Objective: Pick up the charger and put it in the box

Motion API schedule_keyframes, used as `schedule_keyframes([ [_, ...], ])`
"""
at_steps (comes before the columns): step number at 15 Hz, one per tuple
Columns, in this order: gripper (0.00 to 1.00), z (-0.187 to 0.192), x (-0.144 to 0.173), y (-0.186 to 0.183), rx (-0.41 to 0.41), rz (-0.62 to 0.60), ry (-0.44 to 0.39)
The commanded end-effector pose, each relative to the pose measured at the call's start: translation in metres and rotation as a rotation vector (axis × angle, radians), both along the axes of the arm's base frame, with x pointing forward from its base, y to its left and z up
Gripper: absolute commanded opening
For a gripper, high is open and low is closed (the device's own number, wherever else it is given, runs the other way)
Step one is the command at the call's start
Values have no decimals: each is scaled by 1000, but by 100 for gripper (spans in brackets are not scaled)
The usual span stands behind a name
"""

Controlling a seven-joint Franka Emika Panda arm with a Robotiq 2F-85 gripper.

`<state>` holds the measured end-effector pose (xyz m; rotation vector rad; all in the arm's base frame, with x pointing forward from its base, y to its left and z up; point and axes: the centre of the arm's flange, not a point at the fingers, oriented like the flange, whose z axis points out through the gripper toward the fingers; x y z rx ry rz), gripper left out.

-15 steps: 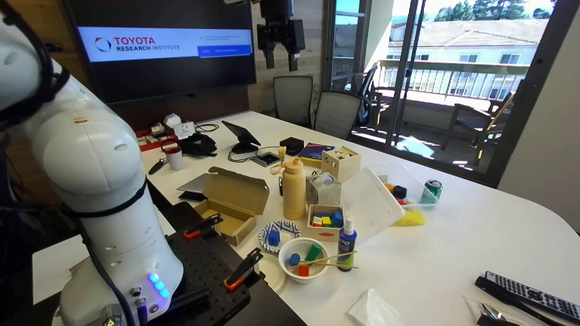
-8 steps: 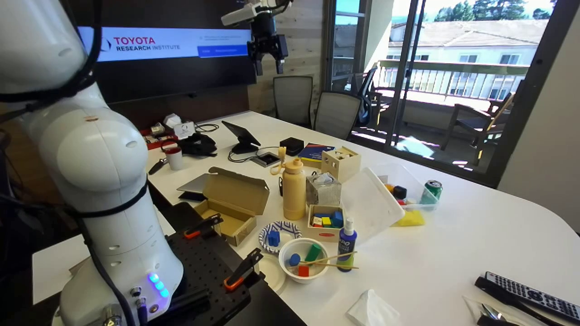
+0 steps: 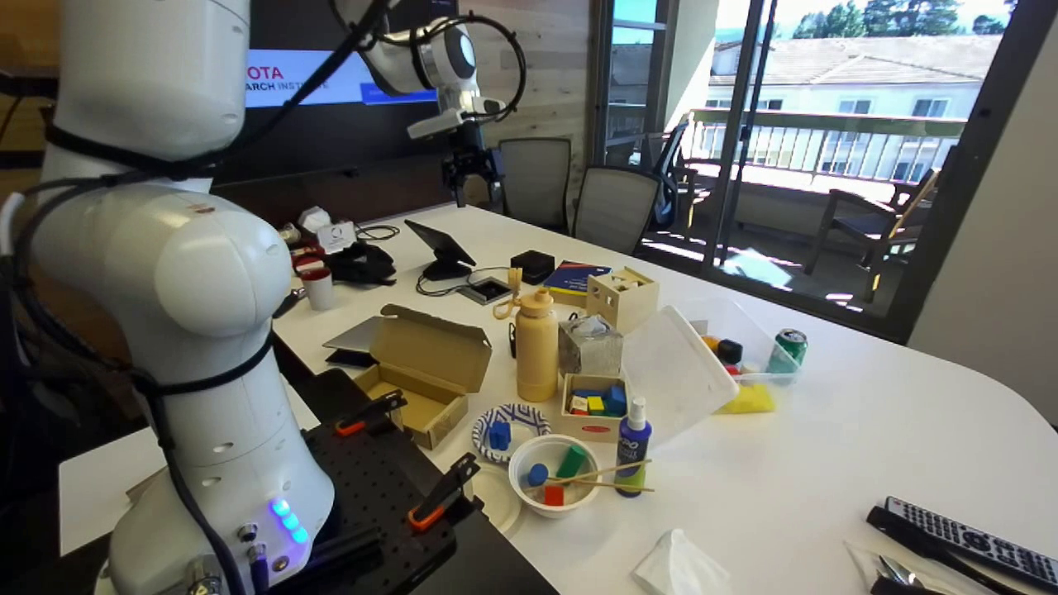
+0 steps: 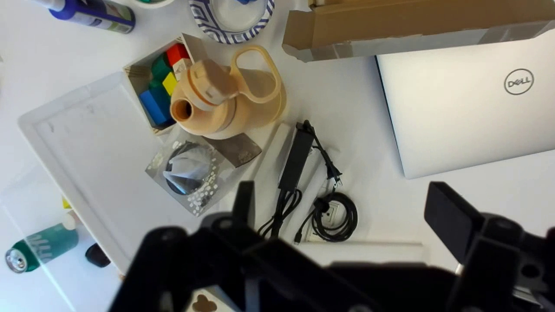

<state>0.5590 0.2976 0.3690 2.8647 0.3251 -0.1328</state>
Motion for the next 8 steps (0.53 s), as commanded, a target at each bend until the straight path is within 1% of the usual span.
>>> schedule_keyframes([
  [1, 100, -75, 56, 32, -47, -35, 10],
  [3, 100, -125, 76, 38, -82, -65, 16],
  [5, 100, -164, 90, 38, -116, -100, 23],
  [8, 100, -205, 107, 29, -174, -170, 9],
])
